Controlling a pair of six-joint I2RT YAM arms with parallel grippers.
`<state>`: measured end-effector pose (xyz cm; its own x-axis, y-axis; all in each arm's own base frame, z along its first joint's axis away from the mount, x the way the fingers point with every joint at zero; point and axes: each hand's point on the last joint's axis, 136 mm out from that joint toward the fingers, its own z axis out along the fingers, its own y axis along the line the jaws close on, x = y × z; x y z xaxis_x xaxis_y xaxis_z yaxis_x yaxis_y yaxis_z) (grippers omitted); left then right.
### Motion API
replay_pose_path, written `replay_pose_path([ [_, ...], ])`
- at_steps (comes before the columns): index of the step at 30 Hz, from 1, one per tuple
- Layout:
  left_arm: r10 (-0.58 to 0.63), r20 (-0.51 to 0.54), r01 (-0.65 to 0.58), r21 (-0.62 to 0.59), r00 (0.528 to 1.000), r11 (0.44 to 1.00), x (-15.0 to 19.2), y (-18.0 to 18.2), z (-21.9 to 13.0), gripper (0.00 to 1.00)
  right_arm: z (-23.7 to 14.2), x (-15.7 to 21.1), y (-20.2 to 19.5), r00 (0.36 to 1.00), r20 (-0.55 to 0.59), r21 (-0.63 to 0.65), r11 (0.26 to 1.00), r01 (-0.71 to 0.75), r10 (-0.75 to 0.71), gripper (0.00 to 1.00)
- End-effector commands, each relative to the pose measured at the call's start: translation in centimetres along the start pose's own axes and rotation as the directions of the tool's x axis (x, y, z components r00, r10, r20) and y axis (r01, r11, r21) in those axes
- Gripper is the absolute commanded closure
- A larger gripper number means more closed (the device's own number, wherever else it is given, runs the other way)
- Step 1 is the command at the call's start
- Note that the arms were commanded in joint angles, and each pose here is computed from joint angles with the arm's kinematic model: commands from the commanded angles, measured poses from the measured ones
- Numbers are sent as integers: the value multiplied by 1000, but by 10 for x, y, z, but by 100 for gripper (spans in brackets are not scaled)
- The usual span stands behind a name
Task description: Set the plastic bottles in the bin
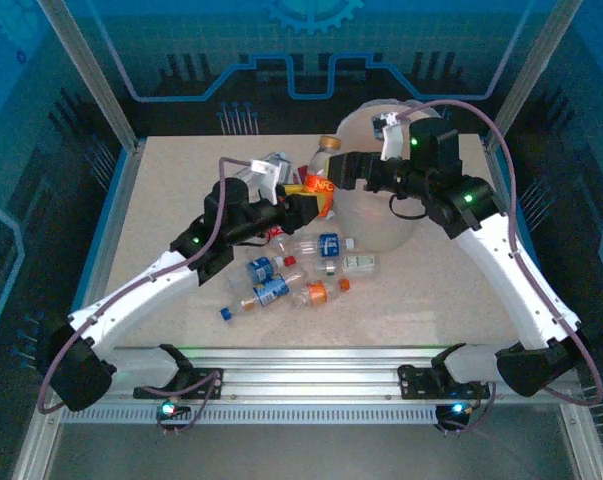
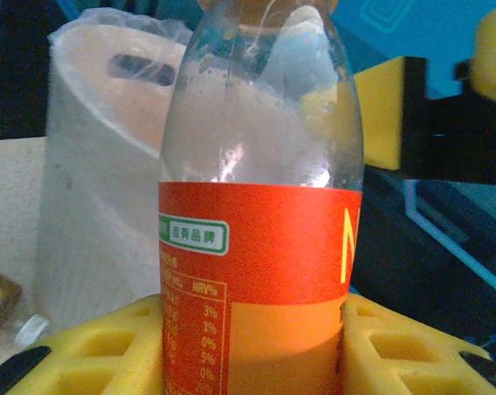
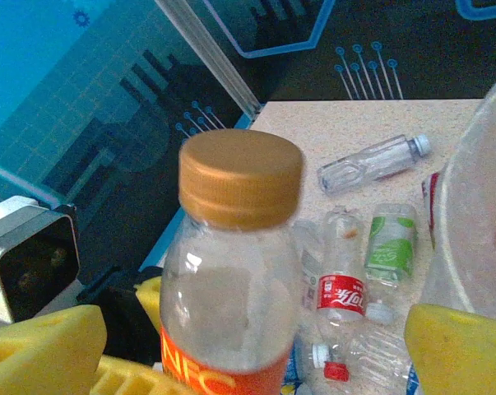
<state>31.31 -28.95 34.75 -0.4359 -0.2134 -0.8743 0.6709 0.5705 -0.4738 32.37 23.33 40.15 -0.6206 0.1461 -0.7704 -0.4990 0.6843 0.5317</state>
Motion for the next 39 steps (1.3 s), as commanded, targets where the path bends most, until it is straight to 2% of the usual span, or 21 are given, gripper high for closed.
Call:
replay_pose_path([
  [1, 66, 73, -74, 106, 995, 992, -27, -31, 1, 74, -1, -18, 23, 999, 39, -82, 996, 20, -17, 7],
  [4, 72, 71, -81, 133, 995, 988, -26, -38, 2, 74, 3, -21, 23, 999, 37, -84, 996, 21, -18, 10],
  [7, 80, 65, -89, 155, 995, 984, -24, -43, 2, 74, 8, -24, 23, 999, 36, -86, 996, 19, -16, 17],
  [13, 91, 66, -100, 163, 994, 982, -21, -45, -1, 72, 16, -28, 23, 999, 32, -94, 996, 7, -4, 39],
  [19, 102, 63, -111, 155, 993, 982, -19, -43, -2, 64, 18, -27, 18, 1000, 29, -72, 997, 1, 1, 68],
  [21, 101, 67, -110, 145, 993, 983, -20, -41, -3, 47, 18, -26, 15, 1000, 27, -55, 999, 0, 2, 77],
  [23, 99, 74, -108, 128, 992, 986, -20, -39, -5, 8, 17, -27, 11, 1000, 31, -32, 999, 6, -5, 82],
  [24, 98, 77, -106, 117, 992, 987, -21, -38, -6, 1, 17, -28, 10, 999, 33, -21, 1000, 12, -12, 83],
  [28, 106, 112, -114, 60, 988, 992, -26, -31, -18, 1, 9, -42, 2, 995, 53, 72, 994, 79, -82, 86],
  [32, 120, 155, -119, -21, 981, 993, -29, -21, -37, 1, -4, -66, -11, 980, 75, 222, 961, 164, -184, 87],
  [39, 150, 171, -115, -197, 974, 974, -21, 8, -68, 1, -15, -107, -57, 941, 54, 537, 804, 254, -333, 87],
])
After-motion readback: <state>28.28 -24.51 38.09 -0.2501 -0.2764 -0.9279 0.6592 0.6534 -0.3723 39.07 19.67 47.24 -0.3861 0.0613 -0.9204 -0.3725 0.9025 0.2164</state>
